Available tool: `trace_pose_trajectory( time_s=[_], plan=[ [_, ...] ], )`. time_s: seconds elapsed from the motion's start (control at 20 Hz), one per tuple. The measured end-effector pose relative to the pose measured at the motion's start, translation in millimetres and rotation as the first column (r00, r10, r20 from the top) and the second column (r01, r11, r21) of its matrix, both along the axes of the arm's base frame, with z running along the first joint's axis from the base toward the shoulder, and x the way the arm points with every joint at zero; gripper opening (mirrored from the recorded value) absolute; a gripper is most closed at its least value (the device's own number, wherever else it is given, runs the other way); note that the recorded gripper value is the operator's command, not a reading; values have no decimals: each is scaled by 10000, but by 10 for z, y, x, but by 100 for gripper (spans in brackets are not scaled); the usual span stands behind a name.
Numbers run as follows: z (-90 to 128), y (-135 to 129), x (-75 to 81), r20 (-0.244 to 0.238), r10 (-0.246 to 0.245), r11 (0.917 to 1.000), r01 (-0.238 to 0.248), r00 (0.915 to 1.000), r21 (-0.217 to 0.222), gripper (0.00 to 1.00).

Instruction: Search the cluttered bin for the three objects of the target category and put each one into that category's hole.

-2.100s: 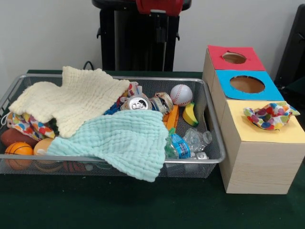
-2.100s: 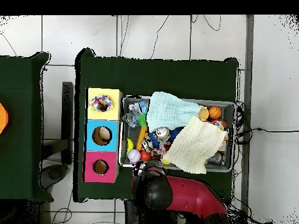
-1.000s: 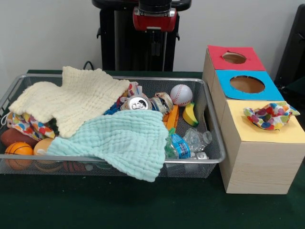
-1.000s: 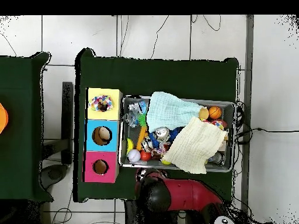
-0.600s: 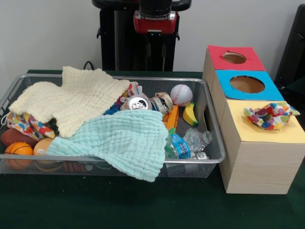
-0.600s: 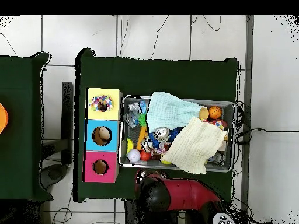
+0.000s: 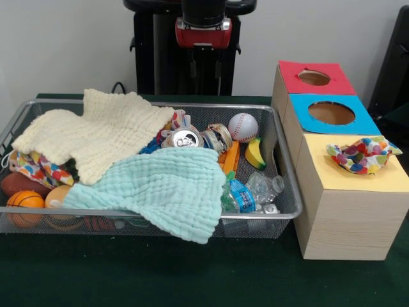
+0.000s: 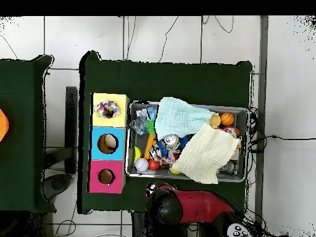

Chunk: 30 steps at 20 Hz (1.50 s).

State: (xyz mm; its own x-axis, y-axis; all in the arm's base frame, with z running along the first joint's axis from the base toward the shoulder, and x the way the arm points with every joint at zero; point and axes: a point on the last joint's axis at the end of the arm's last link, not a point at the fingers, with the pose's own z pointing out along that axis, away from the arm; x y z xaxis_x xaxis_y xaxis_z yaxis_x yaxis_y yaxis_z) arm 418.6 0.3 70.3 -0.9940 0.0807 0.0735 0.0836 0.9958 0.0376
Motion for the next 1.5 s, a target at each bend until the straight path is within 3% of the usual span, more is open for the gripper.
trace_pose_trajectory(
  time_s=[0.4, 1.05, 1.5],
  plan=[
    [-81, -94, -98, -72, 183, 9998, -183, 9998, 25, 100],
    [-320, -16, -238, 368, 743, 9966, -755, 9966, 332, 100],
    [-432, -48, -422, 328, 1064, 9934, -1076, 9938, 386, 100]
  ],
)
